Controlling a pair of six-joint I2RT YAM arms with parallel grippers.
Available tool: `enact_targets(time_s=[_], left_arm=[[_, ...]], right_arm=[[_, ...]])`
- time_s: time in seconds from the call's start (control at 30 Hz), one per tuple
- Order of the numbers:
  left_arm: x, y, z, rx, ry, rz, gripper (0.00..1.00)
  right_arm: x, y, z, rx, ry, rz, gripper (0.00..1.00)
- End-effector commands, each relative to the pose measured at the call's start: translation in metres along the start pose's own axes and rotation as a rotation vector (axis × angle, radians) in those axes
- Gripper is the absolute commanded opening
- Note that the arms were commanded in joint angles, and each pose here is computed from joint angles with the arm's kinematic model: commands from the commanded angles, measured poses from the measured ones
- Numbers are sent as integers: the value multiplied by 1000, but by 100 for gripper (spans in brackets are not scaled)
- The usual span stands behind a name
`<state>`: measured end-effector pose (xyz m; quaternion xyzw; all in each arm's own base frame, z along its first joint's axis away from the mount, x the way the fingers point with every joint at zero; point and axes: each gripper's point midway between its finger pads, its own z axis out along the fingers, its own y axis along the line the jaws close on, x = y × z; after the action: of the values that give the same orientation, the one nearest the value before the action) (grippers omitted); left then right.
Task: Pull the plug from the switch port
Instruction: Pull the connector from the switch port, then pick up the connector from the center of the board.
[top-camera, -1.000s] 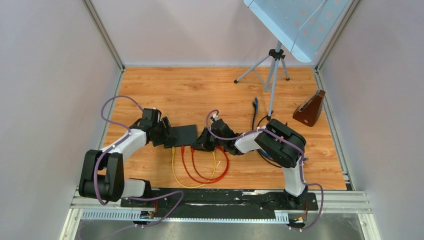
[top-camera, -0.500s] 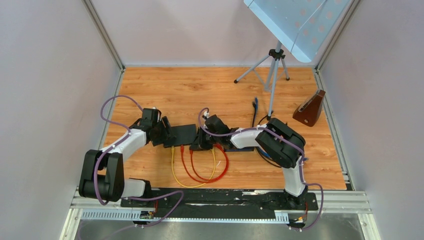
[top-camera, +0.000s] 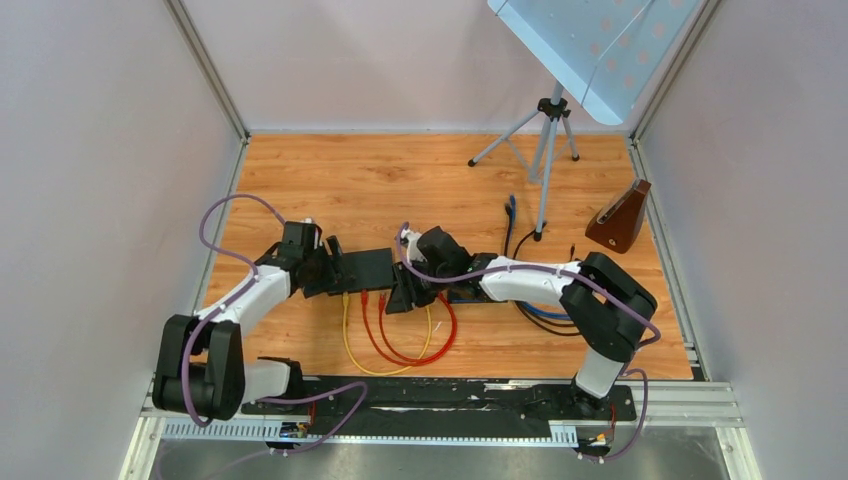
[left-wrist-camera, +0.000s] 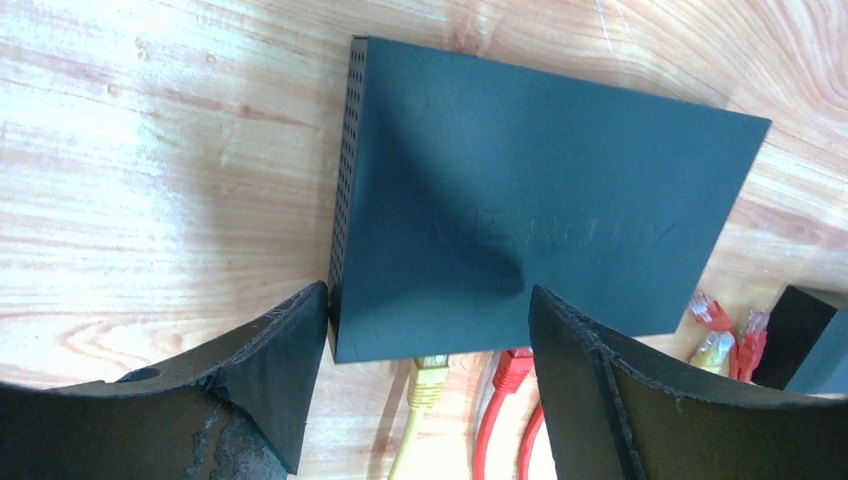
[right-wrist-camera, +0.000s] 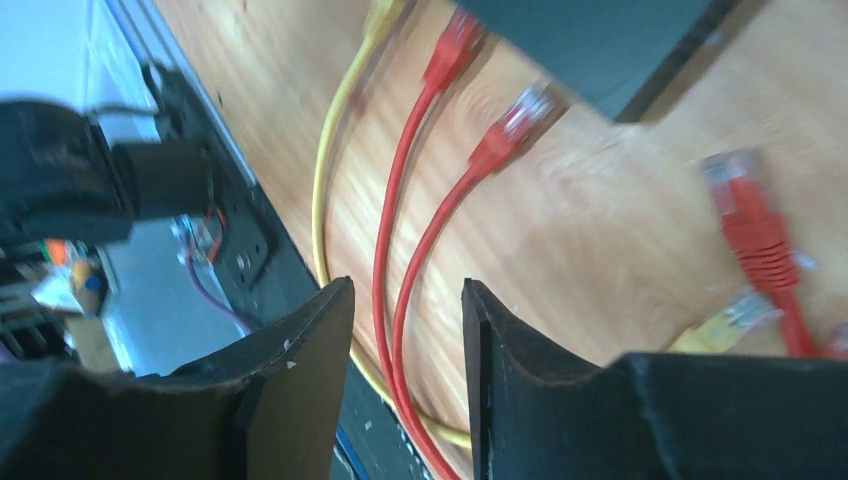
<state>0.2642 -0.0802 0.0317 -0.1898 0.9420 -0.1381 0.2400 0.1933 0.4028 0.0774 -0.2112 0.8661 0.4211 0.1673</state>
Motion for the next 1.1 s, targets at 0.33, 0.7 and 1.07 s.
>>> enact_targets(time_s=[0.33, 0.7, 1.07], left_arm=[[-18, -6, -47, 55, -205, -19, 98], [-22, 0, -55, 32, -247, -25, 100], [-19, 3, -51, 18, -227, -25, 100]], right_arm=[[94, 26, 11, -47, 299, -210, 32], [102, 13, 20, 36, 315, -236, 23], [82, 32, 12, 10, 259, -264, 7]])
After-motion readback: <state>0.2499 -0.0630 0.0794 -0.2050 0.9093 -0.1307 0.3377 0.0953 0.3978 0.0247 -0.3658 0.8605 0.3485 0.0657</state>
